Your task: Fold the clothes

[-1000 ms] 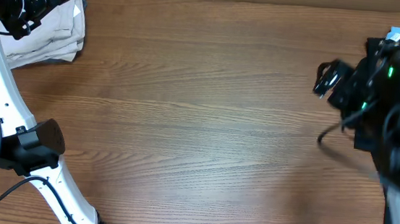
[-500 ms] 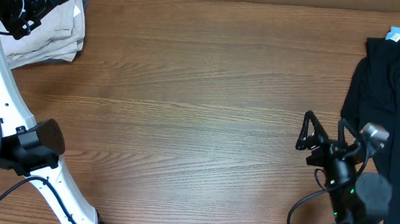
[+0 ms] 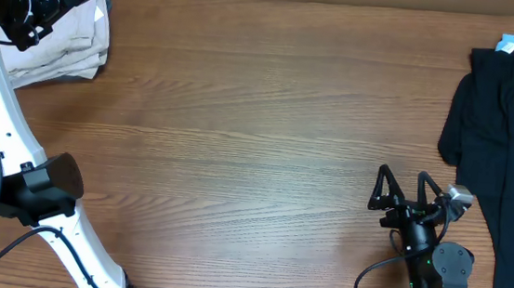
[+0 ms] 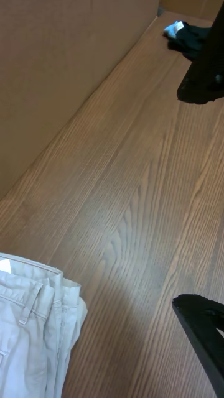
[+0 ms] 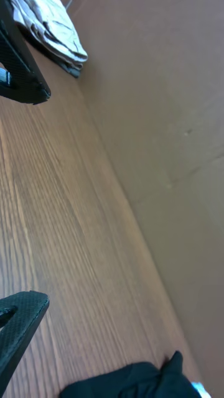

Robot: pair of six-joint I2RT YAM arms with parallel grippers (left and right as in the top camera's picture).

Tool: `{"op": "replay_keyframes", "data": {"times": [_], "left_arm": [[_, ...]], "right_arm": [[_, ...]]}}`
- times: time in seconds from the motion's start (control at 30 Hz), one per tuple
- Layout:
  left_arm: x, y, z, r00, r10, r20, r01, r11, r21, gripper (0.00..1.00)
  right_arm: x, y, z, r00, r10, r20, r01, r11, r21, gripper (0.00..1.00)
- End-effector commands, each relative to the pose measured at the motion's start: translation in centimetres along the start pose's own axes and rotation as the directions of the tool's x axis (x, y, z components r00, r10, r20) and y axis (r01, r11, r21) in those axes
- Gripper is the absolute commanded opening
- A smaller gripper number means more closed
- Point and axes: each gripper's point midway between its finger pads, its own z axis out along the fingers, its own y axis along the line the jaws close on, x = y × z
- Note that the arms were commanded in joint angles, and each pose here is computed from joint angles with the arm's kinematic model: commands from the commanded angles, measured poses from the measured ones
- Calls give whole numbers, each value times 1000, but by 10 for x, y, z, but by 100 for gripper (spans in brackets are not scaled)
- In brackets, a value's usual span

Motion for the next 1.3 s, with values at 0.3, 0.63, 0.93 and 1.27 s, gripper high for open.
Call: {"op": "replay_keyframes", "data": {"times": [0.3,0.63,0.93,1.27], "left_arm": [[2,-2,4,1000,-7,-13,7,1000,6,100],[2,-2,4,1000,-7,-13,7,1000,7,100],[2,-2,4,1000,-7,-13,7,1000,6,100],[2,-2,4,1000,-7,-13,7,1000,6,100]], "right_arm": [[5,2,-13,977,-211,-8,211,977,-20,100],[3,2,-20,976,-216,13,216,976,-17,100],[3,2,-20,976,-216,13,216,976,-16,100],[3,2,-20,976,-216,13,216,976,-16,100]]}}
